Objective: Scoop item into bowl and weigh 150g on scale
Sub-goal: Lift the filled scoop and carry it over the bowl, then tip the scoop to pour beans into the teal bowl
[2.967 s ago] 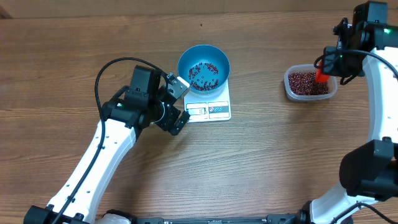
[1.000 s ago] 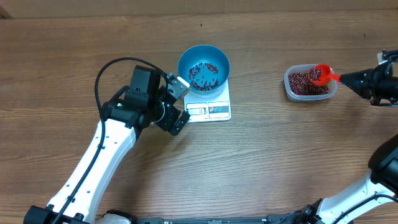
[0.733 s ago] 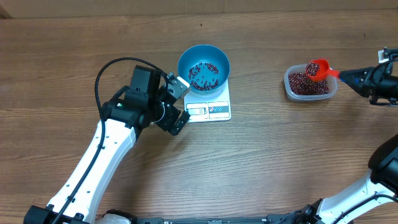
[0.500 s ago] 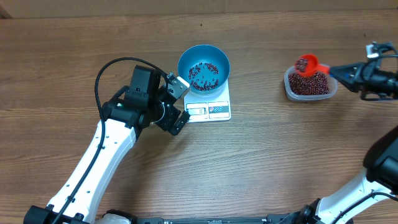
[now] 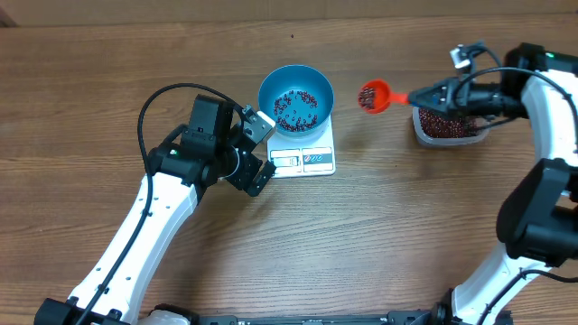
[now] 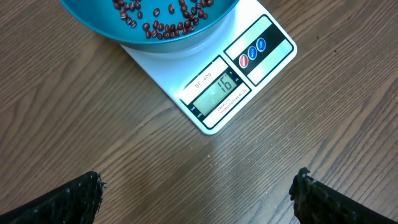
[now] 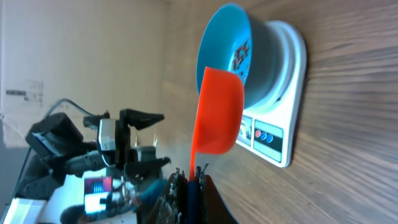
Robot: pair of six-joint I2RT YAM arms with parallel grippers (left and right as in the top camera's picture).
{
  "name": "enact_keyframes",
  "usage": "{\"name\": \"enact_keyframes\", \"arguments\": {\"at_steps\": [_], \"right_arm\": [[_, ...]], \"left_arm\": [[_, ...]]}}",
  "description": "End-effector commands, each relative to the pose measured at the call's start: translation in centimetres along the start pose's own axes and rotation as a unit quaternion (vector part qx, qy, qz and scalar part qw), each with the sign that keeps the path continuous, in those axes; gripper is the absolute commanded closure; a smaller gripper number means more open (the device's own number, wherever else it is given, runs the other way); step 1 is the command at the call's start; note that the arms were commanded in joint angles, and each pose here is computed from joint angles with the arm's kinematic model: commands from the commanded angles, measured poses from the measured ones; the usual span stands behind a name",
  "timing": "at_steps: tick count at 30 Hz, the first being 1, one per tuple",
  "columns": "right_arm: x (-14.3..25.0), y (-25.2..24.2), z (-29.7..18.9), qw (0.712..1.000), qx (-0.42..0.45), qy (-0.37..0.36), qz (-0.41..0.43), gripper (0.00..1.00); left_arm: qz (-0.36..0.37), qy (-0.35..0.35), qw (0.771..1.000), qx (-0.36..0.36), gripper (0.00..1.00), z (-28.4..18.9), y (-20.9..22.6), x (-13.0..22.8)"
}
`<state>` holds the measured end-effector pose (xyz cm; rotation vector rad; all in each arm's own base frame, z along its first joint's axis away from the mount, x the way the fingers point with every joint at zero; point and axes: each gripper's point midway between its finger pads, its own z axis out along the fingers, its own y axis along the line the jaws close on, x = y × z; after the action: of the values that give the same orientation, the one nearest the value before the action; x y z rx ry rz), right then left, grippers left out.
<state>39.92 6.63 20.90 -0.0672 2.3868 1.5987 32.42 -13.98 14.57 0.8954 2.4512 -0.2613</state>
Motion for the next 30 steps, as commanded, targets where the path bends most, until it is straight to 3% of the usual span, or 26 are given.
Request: {"name": "enact_keyframes", "arguments": {"at_steps": [1,15,21,30], "right_arm": [[-0.4,1.4,2.4,0.999,0.029,0.031,-0.009,0.96],[-2.9,4.4,9.7,0.962,0.236,0.051,-0.124,0.96],[-3.6,4.3,11.3,0.909,0.363,0.041,-0.200,0.96],[-4.6,7.4,12.1,0.834,0.467,-0.013,-0.293,0.96]], "left_arm": [[-0.005,-0.009,1.000,-0.004,0.00,-0.6,0.1,-0.2],[-0.005,-0.009,1.000,-0.004,0.00,-0.6,0.1,-0.2],[-0.005,-0.009,1.000,-0.004,0.00,-0.6,0.1,-0.2],[-0.005,-0.009,1.000,-0.004,0.00,-0.6,0.1,-0.2]]}}
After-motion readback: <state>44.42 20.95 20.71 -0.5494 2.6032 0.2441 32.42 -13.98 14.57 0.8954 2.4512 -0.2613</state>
